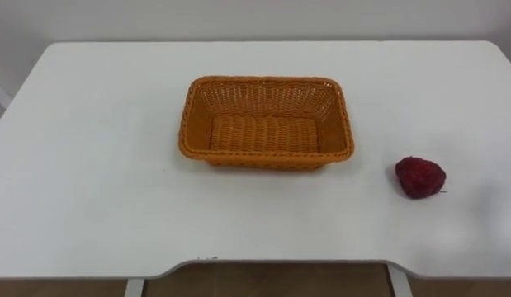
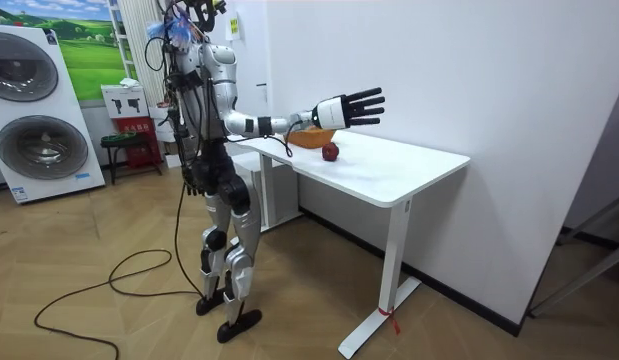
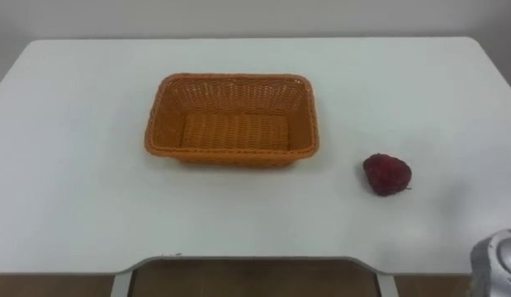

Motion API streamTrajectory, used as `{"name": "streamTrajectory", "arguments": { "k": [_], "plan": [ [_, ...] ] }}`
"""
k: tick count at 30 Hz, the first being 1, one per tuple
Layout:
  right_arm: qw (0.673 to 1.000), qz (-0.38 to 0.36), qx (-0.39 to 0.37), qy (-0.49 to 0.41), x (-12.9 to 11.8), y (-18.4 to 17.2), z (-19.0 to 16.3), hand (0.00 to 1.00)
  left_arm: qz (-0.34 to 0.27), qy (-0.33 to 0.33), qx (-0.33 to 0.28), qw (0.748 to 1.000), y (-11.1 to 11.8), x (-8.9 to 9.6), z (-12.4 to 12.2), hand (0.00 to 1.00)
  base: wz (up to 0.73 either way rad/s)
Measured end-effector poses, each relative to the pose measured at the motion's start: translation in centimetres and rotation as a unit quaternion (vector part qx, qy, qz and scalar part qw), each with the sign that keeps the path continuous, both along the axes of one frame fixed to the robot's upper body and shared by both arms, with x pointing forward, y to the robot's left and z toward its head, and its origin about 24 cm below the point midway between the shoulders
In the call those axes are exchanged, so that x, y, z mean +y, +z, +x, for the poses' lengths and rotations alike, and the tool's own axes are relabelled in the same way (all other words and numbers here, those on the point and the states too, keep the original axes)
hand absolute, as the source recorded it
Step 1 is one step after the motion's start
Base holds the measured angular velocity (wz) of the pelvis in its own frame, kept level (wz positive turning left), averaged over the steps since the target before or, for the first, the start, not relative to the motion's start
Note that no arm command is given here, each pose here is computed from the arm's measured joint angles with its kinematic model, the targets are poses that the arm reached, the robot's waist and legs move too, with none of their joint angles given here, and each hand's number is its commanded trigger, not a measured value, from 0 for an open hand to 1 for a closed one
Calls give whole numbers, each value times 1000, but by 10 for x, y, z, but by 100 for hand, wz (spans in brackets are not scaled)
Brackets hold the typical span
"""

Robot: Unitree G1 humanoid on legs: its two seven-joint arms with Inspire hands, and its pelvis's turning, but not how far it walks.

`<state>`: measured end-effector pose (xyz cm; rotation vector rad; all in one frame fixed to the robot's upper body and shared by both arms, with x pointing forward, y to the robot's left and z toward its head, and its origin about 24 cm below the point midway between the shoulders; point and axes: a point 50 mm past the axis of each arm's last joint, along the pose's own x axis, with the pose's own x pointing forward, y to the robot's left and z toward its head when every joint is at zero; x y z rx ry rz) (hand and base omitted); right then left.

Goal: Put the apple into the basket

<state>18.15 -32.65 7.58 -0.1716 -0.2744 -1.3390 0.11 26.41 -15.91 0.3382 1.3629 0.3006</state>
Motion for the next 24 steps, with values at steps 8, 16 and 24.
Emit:
{"name": "streamTrajectory", "arguments": {
  "k": [8,16,24],
  "plan": [
    [983,-28,74,164,39,-16,23,0,-11,-21,1,1000,-1,-4,0,0,-1],
    [944,-13,151,293,65,-45,30,0,-25,-35,-3,999,-2,-7,6,0,2],
    [917,7,204,342,68,-65,30,0,-33,-40,0,999,-2,-7,7,0,1]
  ]
}}
